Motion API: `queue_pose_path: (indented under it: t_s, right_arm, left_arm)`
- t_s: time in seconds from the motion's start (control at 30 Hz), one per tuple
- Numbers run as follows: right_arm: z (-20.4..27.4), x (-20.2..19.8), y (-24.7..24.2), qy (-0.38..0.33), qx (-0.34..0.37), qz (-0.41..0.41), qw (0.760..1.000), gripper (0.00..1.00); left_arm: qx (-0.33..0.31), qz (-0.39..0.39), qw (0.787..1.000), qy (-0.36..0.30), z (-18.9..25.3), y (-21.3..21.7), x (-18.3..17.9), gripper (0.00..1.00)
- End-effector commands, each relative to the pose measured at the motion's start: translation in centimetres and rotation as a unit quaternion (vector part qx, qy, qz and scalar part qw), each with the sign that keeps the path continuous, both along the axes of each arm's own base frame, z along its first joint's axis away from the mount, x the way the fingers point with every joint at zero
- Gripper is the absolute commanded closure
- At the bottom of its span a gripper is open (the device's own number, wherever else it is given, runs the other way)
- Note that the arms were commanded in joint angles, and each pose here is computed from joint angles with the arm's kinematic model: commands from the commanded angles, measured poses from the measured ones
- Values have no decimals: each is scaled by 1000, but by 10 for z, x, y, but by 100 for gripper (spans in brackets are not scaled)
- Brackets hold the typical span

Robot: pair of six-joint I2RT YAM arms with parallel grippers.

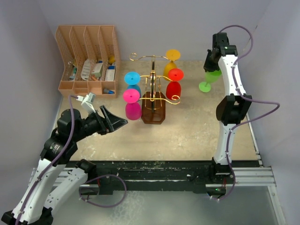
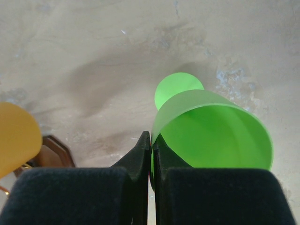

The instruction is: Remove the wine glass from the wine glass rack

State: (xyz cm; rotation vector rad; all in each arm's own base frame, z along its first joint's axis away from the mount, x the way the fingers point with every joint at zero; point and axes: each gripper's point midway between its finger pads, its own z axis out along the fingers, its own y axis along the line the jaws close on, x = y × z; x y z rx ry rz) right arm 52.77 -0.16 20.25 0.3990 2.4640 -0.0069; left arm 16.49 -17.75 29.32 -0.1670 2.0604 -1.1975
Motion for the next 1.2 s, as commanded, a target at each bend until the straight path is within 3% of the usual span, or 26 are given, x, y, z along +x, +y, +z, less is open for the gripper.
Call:
queue_pose_path:
  t_s: [0.0,0.33,0.53,0.7,0.97,1.17]
  right_arm:
    - [-1,-5,-14,1,-30,-9,999,100]
    - [-25,-8,-13,11,-29,0,1000,98]
    - [-4,-11,-12,-17,-31,7,999,62]
    - [17,-13,-12,-37,-31,10,999,53]
    - [100,-31,-12,-119,-50,10,992,53]
    - [213,-100,62,-272,-61,78,957,53]
  left_arm:
    - [-5,5,999,-34,15,3,-1,22]
    - [-5,0,999,-32,14,2,-2,22]
    - [-9,-1,1000,-28,13,1,-2,21]
    - [-12,-2,1000,-25,12,-1,0,21]
    - [-1,14,999,-31,10,4,4,21]
    - [6,46,998,-44,12,13,11,21]
